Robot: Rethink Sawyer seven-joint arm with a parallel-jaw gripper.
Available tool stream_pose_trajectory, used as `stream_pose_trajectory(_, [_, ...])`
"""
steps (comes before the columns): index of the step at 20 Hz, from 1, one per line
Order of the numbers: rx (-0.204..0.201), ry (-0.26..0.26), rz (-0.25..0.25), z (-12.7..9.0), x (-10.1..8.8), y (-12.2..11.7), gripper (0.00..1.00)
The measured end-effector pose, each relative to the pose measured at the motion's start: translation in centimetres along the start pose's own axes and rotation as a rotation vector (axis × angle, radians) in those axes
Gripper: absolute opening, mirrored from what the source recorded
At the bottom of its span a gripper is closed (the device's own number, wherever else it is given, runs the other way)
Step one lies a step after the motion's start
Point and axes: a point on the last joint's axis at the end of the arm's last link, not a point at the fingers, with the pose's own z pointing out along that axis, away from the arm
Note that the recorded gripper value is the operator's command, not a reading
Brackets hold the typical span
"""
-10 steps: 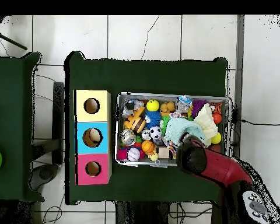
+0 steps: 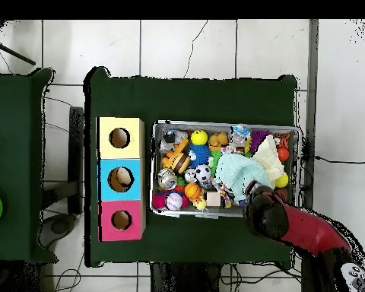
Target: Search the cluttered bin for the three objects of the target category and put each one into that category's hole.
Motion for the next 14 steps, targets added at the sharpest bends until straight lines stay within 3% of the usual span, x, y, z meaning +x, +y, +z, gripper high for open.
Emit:
stream_pose_trajectory(7, [-0.009, 0.016, -0.033, 1.0, 0.5, -0.8, 0.0])
stream_pose_trajectory(14, [-0.049, 0.056, -0.065, 4.5, -0.7, 1.7, 0.0])
